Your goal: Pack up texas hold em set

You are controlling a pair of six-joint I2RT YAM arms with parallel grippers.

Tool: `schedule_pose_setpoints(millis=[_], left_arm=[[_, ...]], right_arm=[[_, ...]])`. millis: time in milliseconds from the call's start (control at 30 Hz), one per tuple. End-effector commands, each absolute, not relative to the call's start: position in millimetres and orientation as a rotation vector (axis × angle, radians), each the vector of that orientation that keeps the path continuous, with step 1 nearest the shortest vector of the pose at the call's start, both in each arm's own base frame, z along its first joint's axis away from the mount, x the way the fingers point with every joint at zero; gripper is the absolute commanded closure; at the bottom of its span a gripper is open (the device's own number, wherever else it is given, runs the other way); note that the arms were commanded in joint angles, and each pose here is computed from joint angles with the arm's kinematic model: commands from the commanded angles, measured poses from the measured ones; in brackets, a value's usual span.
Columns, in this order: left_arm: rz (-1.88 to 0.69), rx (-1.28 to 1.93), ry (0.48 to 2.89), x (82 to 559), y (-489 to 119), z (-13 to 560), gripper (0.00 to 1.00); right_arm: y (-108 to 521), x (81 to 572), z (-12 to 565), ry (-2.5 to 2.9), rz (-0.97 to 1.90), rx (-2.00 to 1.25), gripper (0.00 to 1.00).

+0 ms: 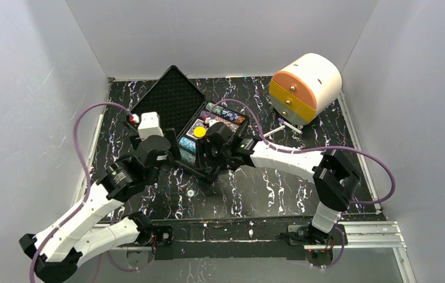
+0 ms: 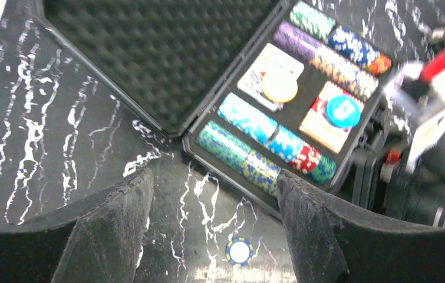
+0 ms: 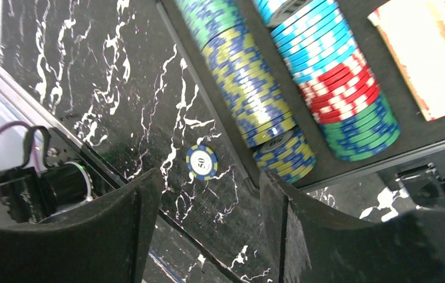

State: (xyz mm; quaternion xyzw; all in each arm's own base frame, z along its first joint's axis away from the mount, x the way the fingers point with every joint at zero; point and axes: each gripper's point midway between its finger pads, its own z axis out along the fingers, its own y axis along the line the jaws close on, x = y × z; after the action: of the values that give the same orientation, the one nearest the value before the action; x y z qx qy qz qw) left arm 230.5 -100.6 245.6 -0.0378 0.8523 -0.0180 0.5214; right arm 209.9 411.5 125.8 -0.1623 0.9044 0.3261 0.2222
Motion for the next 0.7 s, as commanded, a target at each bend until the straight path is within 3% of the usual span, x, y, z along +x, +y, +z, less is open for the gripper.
schedule_pose_setpoints(millis=[0,333,667], left_arm=[[0.03,-0.282,1.874,231,-63,285,0.25],[-0.026,-0.36,1.776,225,-49,311,0.23],[-0.049,-0.35,1.78,223,-50,308,0.21]], right_arm=[[413,192,144,2.41,0.728,-0.581,0.29],[437,125,96,2.465,0.499,-0.917,0.23],[458,138,62,2.496,0.354,-0.952,0.22]])
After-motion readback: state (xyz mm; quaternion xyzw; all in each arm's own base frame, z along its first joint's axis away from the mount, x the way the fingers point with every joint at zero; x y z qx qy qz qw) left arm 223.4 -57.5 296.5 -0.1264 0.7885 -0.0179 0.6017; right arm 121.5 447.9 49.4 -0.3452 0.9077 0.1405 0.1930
